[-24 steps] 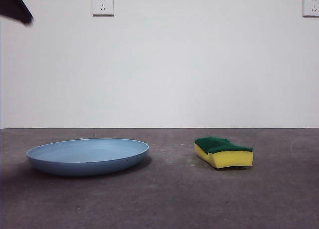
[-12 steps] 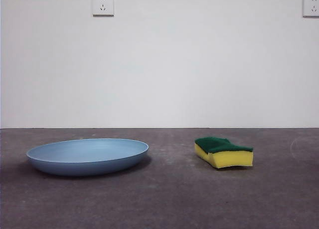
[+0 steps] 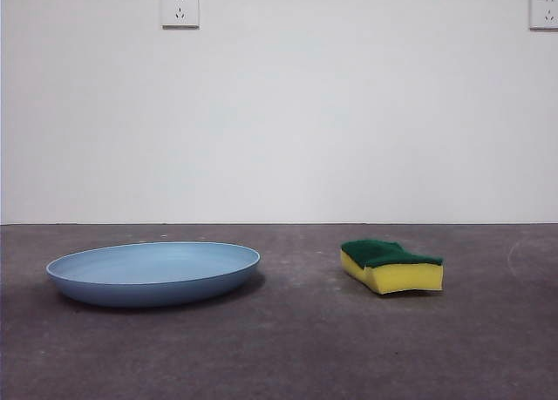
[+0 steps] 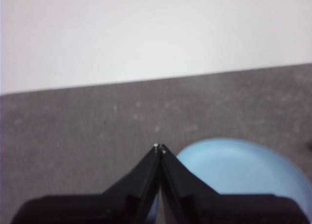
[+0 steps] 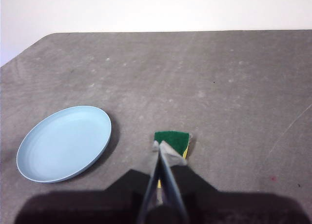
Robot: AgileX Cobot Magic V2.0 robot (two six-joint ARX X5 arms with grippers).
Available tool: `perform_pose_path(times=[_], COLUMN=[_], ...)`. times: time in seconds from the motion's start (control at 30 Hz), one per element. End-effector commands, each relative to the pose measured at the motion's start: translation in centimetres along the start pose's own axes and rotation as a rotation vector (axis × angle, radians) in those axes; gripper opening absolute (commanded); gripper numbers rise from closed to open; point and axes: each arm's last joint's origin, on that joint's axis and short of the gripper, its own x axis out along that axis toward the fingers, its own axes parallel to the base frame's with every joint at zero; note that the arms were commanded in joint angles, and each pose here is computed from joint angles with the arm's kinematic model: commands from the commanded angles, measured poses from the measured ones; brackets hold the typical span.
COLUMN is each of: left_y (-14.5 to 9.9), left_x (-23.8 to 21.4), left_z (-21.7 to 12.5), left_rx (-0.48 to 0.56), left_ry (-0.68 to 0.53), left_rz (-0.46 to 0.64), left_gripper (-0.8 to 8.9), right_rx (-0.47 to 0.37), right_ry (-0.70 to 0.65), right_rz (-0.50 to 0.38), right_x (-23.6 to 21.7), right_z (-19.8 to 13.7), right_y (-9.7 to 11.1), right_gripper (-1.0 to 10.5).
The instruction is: Pick up the plate,pick up the cloth,clean the plate with the cloth
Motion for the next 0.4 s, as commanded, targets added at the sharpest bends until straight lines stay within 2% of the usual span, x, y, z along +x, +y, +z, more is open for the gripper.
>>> perform_pose_path(times=[0.03,0.27,0.4], left_y=[0.1,0.1,0.2], left_x=[0.2,0.2,0.1], left_z=[-2.0,-4.9,-5.4], left_rx=[0.001,-0.049,-0.053], left_ry=[-0.002,0.005,0.057], left_rz=[0.01,0.015,0.05], left_gripper=[-0.03,-0.03,-0.03], right_rx=[0.009,0.009,0.009], right_ry=[-0.004,-0.004,-0.004], right_rz=[-0.002,-0.002,-0.002], right_x=[0.0,0.0,0.0], right_z=[0.0,0.0,0.0], right_y=[0.0,0.0,0.0], right_gripper=[0.0,0.0,0.0])
